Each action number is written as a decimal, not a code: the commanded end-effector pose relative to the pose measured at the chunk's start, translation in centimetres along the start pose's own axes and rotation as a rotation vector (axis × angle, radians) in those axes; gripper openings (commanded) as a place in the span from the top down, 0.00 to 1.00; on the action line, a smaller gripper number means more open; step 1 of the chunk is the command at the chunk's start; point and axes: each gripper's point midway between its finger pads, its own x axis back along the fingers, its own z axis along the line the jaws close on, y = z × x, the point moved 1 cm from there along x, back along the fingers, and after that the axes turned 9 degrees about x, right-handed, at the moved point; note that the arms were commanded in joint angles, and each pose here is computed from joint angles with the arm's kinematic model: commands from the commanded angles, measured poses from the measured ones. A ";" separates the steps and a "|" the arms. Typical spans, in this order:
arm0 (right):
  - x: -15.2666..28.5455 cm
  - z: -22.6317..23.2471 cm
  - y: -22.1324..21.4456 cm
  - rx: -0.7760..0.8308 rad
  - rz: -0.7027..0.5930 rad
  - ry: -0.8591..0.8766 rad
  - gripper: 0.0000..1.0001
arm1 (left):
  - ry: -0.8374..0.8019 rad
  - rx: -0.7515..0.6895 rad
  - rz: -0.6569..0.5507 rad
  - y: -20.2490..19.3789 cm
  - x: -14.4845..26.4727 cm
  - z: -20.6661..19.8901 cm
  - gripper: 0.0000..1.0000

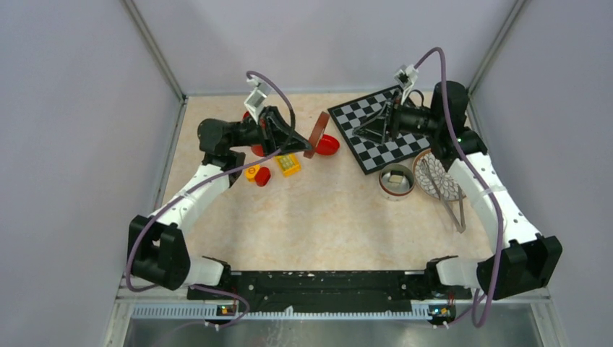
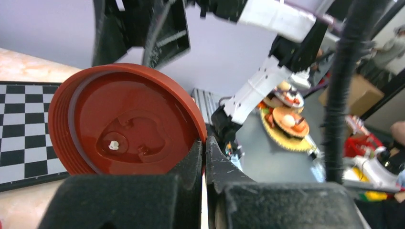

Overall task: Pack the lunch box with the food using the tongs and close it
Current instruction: Pick up the box lid from the center of the board.

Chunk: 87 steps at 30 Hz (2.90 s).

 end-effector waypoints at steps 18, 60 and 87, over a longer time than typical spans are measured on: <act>-3.7 4.5 2.5 -0.261 -0.135 -0.011 0.31 | 0.002 0.250 -0.318 3.1 1.6 -1.2 1.00; -7.7 4.1 0.5 -0.293 -0.061 -0.084 0.44 | -0.001 0.291 -0.294 1.3 -0.3 0.7 1.00; -4.5 3.8 2.9 -0.316 -0.176 0.087 0.41 | 0.005 0.281 -0.402 3.4 1.8 0.8 1.00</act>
